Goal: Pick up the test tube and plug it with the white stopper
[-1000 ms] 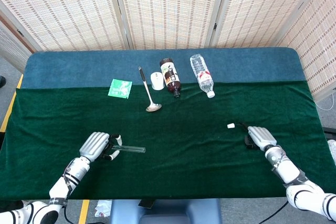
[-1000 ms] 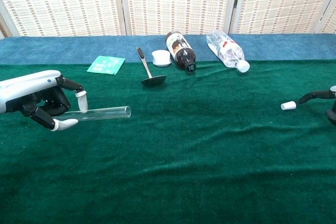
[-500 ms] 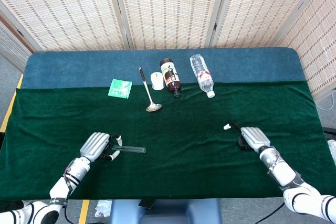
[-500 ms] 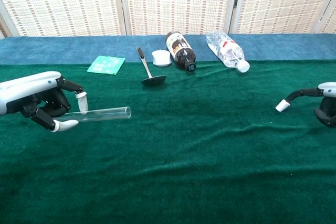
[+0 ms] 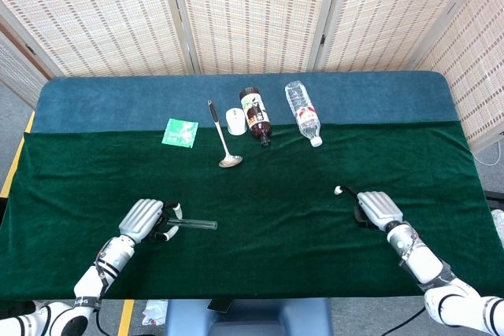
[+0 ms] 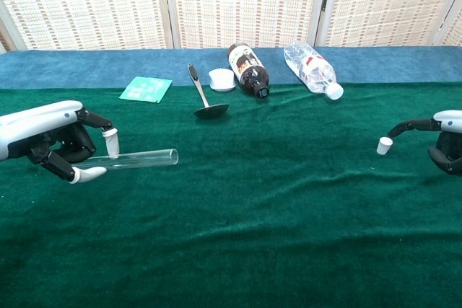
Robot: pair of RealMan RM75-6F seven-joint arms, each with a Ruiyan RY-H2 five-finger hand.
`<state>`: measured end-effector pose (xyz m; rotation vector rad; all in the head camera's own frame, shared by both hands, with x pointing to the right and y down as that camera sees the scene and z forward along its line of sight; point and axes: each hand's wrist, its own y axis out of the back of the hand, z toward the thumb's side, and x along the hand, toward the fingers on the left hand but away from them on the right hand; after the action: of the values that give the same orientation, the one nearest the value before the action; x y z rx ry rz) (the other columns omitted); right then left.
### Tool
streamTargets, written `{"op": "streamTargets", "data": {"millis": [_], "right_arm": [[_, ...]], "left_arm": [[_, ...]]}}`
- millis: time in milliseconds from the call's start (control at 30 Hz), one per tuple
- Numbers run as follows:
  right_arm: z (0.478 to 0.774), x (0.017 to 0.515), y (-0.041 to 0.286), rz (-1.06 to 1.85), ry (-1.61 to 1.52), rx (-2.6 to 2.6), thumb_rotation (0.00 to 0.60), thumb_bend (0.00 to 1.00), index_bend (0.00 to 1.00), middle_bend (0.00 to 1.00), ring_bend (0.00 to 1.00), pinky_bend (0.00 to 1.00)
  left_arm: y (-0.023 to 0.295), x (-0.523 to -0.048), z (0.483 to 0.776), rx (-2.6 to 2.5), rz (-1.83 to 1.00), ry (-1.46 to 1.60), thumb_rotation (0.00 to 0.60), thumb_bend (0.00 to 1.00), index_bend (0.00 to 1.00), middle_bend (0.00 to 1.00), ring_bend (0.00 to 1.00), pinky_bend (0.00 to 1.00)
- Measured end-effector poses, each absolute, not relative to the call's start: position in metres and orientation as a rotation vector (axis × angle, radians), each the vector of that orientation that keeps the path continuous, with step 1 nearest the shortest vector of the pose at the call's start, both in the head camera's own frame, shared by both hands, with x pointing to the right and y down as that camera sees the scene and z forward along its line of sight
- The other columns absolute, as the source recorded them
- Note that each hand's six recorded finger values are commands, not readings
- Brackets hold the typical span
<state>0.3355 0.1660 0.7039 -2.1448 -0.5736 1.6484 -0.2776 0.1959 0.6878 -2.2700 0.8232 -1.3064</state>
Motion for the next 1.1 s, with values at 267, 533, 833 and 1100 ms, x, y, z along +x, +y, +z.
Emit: {"op": "streamTargets", "data": {"millis": [267,533,833,1100], "right_arm": [[0.670,0.342,0.150,1.551,-0.692,-2.046,0.354,0.27,0.11,0.79,1.00,0.96],[0.657,0.345,0.146,1.580,-0.699,-1.992,0.166,0.16,0.12,0.85,1.00,0.96],[0.662,0.342,0.130,1.501,-0.657,-1.854,0.412,0.16,0.29,0.93,1.00,1.00],[0.678,0.328,0.120,1.450,-0.537,-1.782,0.582,0.16,0.33,0.96,1.00,1.00]], "left_arm": [[0.193,-0.277,0.685,-2.268,-1.294,0.836,0.600,0.49,0.66,0.95,0.93,0.84],[0.196,-0.277,0.684,-2.266,-1.292,0.835,0.600,0.49,0.66,0.95,0.93,0.84],[0.197,-0.279,0.683,-2.264,-1.294,0.841,0.600,0.49,0.66,0.95,0.93,0.84],[0.197,-0.279,0.684,-2.264,-1.302,0.842,0.600,0.50,0.66,0.95,0.93,0.84]]}}
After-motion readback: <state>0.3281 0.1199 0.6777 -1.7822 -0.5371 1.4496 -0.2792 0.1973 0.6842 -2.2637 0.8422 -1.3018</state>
